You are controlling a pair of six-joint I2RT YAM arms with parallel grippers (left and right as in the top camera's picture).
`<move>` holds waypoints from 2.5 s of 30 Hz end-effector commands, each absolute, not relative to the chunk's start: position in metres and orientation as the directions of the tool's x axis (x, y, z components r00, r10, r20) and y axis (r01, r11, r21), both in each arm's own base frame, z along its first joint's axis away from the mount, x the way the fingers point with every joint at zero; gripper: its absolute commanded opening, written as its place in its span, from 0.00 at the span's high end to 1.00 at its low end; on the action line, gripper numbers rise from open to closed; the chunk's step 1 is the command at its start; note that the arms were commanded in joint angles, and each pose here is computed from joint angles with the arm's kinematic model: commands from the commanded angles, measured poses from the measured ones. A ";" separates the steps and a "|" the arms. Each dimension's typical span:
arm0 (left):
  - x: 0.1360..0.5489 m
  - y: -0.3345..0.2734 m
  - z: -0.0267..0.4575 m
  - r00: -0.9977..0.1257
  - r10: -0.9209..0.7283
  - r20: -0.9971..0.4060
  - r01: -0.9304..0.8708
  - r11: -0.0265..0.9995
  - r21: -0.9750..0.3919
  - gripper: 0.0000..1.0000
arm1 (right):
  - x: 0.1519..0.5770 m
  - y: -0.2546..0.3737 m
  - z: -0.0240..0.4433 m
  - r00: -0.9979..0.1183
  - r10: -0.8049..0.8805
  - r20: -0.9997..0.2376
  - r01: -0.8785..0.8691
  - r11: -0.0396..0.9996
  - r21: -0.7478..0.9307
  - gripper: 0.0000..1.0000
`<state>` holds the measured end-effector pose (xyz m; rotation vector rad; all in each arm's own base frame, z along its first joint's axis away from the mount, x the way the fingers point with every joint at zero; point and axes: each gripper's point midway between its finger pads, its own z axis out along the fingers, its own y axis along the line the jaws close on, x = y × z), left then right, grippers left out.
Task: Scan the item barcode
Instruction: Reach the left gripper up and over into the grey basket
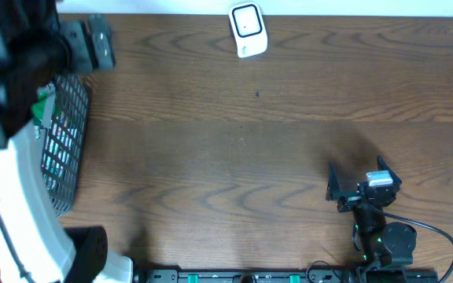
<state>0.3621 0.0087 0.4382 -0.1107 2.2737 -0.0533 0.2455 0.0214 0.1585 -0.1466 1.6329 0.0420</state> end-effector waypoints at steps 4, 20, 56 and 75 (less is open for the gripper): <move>0.368 0.107 0.426 -0.488 -0.430 -0.760 -0.597 0.799 -0.069 0.03 | 0.245 0.025 0.158 -0.062 -0.059 -0.996 -0.136 0.990 -0.050 0.01; 0.331 0.219 0.348 -0.351 -0.737 -0.578 -0.895 0.446 -0.026 0.03 | 0.245 0.025 0.158 -0.062 -0.059 -0.996 -0.136 0.990 -0.050 0.01; 0.394 0.215 0.182 -0.721 -0.680 -0.135 -0.690 0.722 0.047 0.08 | 0.245 0.025 0.158 -0.063 -0.059 -0.996 -0.136 0.990 -0.050 0.01; 0.415 0.227 0.103 -0.738 -0.674 -0.036 -0.674 0.734 0.077 0.05 | 0.245 0.025 0.158 -0.064 -0.059 -0.996 -0.136 0.990 -0.050 0.01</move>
